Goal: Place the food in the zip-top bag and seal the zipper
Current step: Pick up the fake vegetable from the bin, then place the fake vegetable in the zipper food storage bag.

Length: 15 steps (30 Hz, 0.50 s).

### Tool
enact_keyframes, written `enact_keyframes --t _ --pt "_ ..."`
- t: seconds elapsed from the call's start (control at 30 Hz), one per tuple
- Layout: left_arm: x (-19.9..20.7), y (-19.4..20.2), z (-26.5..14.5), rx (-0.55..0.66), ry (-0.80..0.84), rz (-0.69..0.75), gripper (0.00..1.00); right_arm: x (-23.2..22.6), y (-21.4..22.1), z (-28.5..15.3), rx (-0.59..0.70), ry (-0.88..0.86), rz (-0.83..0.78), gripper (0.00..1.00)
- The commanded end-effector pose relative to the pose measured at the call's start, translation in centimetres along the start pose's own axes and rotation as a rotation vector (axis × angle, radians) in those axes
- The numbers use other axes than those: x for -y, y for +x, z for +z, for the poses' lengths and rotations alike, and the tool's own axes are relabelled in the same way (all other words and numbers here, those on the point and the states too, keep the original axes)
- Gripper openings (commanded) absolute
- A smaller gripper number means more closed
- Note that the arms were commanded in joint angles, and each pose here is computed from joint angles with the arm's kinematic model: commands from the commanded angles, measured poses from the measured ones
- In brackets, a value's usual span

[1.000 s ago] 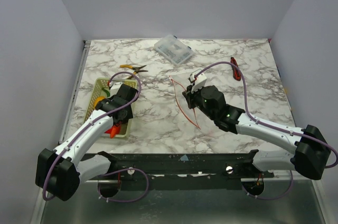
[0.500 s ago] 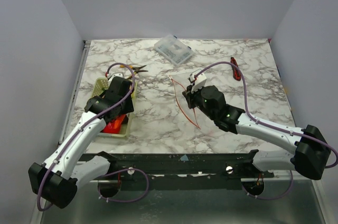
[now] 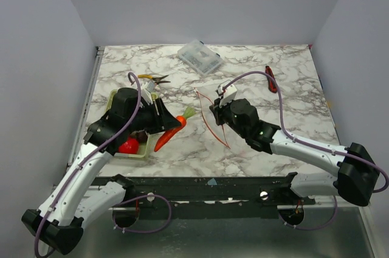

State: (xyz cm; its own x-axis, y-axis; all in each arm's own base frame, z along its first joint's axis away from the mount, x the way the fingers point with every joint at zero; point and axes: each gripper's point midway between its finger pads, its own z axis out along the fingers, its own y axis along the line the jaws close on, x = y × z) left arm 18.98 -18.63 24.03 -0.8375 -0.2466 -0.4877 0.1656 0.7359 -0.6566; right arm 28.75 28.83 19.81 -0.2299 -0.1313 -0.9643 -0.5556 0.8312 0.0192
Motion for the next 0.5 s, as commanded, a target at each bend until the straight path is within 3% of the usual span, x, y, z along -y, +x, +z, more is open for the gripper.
enact_keyframes --t 0.0,0.27,0.47 --pt "6.3 0.9 -0.9 -0.051 0.331 -0.092 0.0 0.3 -0.3 0.1 0.03 0.013 0.011 0.0" --pt "9.3 1.2 1.9 -0.132 0.374 -0.137 0.0 0.0 -0.8 -0.2 0.064 -0.012 0.022 0.0" --pt "6.8 1.9 5.1 -0.168 0.228 -0.268 0.0 0.3 -1.6 -0.9 0.11 0.001 0.053 0.0"
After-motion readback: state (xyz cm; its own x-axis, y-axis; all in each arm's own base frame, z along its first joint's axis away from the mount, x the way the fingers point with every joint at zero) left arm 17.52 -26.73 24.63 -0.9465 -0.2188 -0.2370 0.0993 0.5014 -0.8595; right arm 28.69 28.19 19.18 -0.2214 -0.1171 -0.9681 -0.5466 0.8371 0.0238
